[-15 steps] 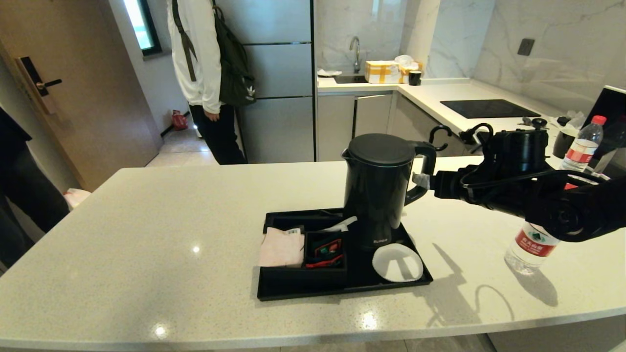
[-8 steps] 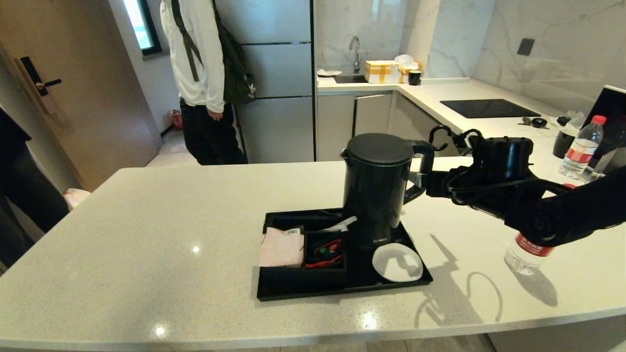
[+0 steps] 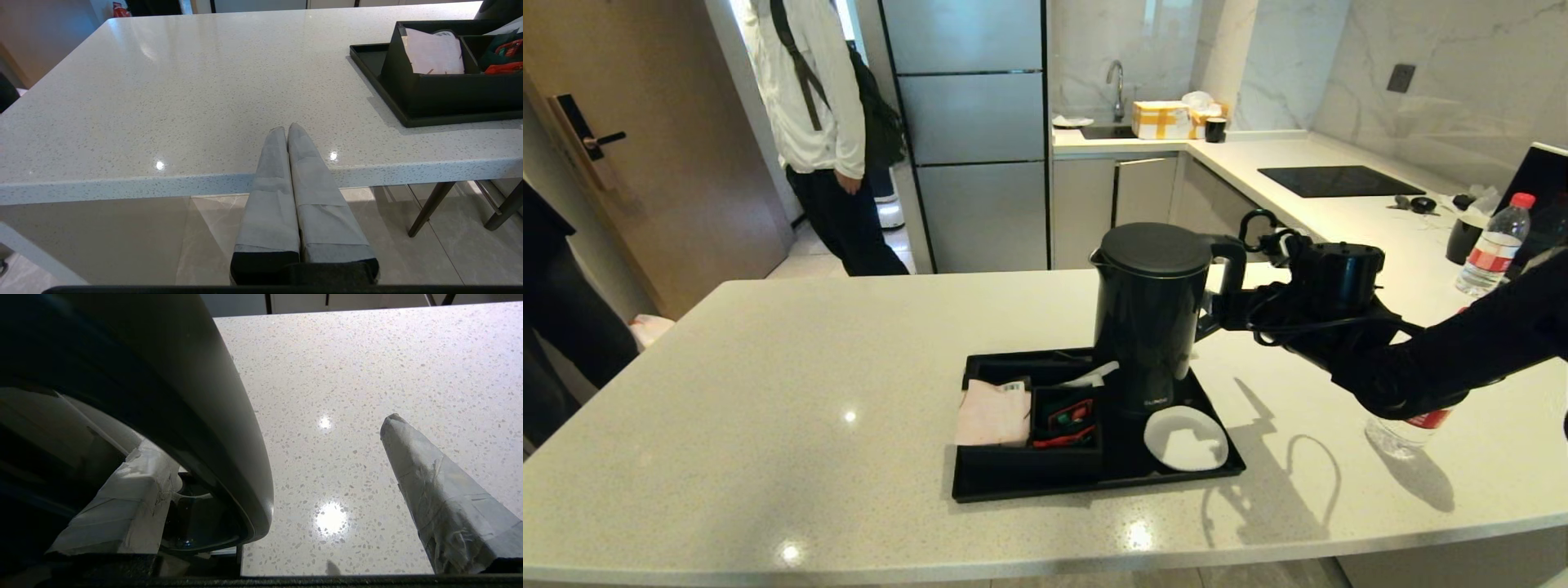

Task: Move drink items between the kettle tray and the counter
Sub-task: Pick up the kettle

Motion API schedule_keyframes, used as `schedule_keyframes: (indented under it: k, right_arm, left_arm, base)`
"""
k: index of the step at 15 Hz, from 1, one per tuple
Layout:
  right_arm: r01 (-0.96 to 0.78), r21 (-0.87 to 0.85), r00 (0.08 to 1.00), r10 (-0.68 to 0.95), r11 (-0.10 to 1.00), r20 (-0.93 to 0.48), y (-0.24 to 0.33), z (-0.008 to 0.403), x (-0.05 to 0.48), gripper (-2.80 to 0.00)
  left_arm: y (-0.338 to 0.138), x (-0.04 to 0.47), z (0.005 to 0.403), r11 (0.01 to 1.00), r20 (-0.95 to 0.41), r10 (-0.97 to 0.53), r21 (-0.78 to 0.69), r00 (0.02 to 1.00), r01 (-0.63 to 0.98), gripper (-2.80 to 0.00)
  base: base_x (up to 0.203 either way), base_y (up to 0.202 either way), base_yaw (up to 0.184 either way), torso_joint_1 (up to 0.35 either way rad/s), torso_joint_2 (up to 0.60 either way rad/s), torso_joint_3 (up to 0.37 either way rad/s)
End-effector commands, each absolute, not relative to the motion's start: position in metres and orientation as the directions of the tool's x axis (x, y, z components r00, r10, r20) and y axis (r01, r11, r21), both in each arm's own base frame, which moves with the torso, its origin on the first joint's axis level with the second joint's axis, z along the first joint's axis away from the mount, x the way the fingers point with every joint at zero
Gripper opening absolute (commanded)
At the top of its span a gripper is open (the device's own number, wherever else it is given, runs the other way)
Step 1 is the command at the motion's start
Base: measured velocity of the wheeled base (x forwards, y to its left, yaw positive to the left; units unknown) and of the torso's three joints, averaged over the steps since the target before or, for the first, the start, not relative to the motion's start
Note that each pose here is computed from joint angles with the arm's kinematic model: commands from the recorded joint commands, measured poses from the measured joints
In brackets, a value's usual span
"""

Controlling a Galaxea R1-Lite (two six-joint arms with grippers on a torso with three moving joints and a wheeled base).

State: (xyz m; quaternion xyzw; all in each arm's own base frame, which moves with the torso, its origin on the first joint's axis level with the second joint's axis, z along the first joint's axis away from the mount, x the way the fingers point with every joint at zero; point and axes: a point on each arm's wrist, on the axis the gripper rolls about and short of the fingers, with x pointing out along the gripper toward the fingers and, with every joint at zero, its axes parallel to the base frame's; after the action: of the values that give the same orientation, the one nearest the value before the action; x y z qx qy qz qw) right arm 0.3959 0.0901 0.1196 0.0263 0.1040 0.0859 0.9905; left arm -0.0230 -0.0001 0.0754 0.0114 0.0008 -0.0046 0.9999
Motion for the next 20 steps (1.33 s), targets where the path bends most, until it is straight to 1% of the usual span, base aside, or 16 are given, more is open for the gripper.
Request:
schedule_keyframes:
  k: [1,3,4,8,15,19,20]
  right_arm:
    - [-0.167,0.07,0.963,0.178,0.983,-0.204,0.092,0.115,0.399,0.0]
    - [-0.164,0.069,0.964,0.175,0.984,-0.202,0.092,0.115,0.4,0.0]
    - [-0.15,0.067,0.967,0.16,0.986,-0.198,0.093,0.116,0.4,-2.8]
    - [-0.158,0.064,0.967,0.167,0.985,-0.192,0.096,0.118,0.399,-2.8]
    - [-0.098,0.043,0.979,0.104,0.994,-0.176,0.102,0.125,0.398,-2.8]
    - [-0.097,0.043,0.98,0.103,0.994,-0.172,0.103,0.126,0.398,-2.8]
    - [-0.08,0.044,0.984,0.085,0.996,-0.155,0.104,0.133,0.399,-2.8]
  left_arm:
    - [0.0,-0.023,0.075,1.0,-0.003,-0.009,0.023,1.0,0.009,-2.8]
    - [0.0,-0.023,0.075,1.0,-0.003,-0.009,0.023,1.0,0.009,-2.8]
    - [0.0,-0.023,0.075,1.0,-0.003,-0.009,0.023,1.0,0.009,-2.8]
    - [0.0,-0.023,0.075,1.0,-0.003,-0.009,0.023,1.0,0.009,-2.8]
    - [0.0,-0.023,0.075,1.0,-0.003,-0.009,0.023,1.0,0.009,-2.8]
    - [0.0,-0.023,0.075,1.0,-0.003,-0.009,0.023,1.0,0.009,-2.8]
    - [0.0,-0.023,0.075,1.0,-0.003,-0.009,0.023,1.0,0.009,-2.8]
  base:
    - [0.0,0.0,0.0,0.0,0.0,0.0]
    - [0.0,0.0,0.0,0.0,0.0,0.0]
    - [0.0,0.0,0.0,0.0,0.0,0.0]
    - [0.0,0.0,0.0,0.0,0.0,0.0]
    - [0.0,0.0,0.0,0.0,0.0,0.0]
    - [0.0,0.0,0.0,0.0,0.0,0.0]
    - [0.0,0.0,0.0,0.0,0.0,0.0]
